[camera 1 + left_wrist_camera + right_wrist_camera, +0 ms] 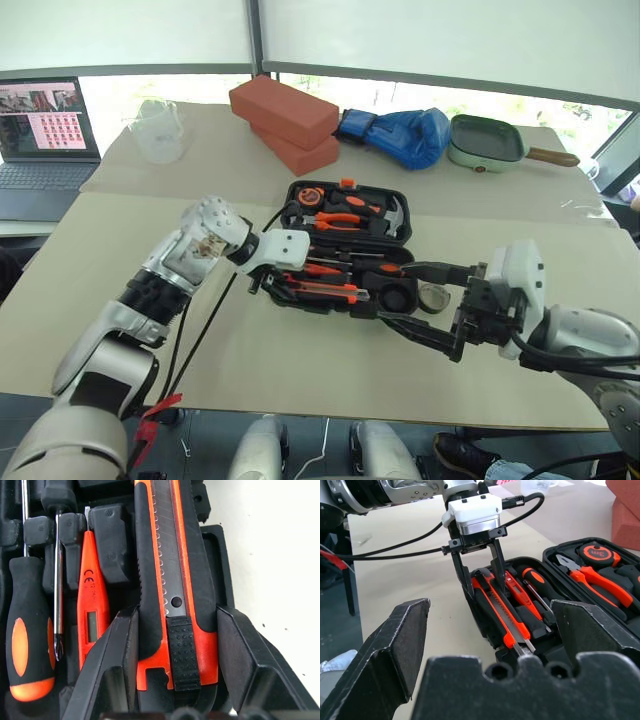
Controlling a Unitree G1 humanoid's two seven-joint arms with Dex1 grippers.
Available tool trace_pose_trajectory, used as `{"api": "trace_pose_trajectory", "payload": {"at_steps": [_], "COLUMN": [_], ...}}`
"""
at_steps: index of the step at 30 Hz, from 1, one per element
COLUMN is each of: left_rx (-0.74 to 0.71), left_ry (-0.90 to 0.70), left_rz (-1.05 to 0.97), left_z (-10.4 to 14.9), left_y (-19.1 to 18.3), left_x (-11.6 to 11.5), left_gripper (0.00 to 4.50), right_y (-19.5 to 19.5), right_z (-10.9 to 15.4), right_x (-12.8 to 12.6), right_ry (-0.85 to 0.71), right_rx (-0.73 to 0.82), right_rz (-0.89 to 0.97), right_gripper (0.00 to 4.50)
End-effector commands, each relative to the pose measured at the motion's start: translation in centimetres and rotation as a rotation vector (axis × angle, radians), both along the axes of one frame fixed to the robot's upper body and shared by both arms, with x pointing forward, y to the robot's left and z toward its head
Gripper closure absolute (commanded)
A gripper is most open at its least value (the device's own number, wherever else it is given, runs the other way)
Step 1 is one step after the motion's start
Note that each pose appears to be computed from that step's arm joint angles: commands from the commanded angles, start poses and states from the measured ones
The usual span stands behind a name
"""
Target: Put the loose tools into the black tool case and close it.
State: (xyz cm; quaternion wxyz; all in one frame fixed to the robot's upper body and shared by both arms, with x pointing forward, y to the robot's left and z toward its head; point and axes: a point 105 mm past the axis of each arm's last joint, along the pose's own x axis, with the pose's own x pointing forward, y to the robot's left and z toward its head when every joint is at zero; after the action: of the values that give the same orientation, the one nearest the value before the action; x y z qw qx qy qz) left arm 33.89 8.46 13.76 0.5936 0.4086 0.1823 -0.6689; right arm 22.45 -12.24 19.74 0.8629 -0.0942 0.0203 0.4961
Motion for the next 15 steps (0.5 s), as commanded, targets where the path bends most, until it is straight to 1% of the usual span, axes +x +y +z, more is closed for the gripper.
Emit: {"api": "trace_pose_trajectory", "payload": {"at_steps": [1,2,3,5,6,9,10,13,15], "left_rx": [0.021,0.021,0.013,0.004,0.004,-0.016,-0.033,-0.072,-0.081], "left_ry": [-0.010,0.010,0.023,0.045,0.045,0.059,0.071,0.080,0.076], "left_rz": [-0.017,-0.013,-0.017,-0.016,-0.014,-0.004,0.002,0.013,0.024], "left_z": [0.4,0.4,0.4,0.6,0.8,1.8,2.3,3.8,4.2], "left_y": [-0.4,-0.5,-0.6,-0.6,-0.5,-0.2,-0.1,0.4,0.7], "left_x": [0.3,0.2,0.1,0.0,0.0,-0.2,-0.3,-0.5,-0.4], "left_gripper": [2.73,2.73,2.23,1.62,1.21,0.17,0.02,0.02,0.02], "right_y": [0.2,0.2,0.2,0.2,0.2,0.2,0.2,0.2,0.1], "right_z": [0.9,0.9,0.8,0.8,0.7,0.6,0.6,0.4,0.3], "right_x": [-0.4,-0.4,-0.4,-0.4,-0.3,-0.3,-0.3,-0.3,-0.2], "right_ry": [-0.046,-0.046,-0.046,-0.045,-0.044,-0.042,-0.041,-0.039,-0.037], "right_rx": [0.008,0.008,0.008,0.008,0.008,0.008,0.008,0.007,0.006], "right_rz": [0.009,0.008,0.007,0.005,0.004,0.003,0.003,0.003,0.001], "right_gripper": [0.00,0.00,0.00,0.00,0.00,0.00,0.00,0.00,0.00]}}
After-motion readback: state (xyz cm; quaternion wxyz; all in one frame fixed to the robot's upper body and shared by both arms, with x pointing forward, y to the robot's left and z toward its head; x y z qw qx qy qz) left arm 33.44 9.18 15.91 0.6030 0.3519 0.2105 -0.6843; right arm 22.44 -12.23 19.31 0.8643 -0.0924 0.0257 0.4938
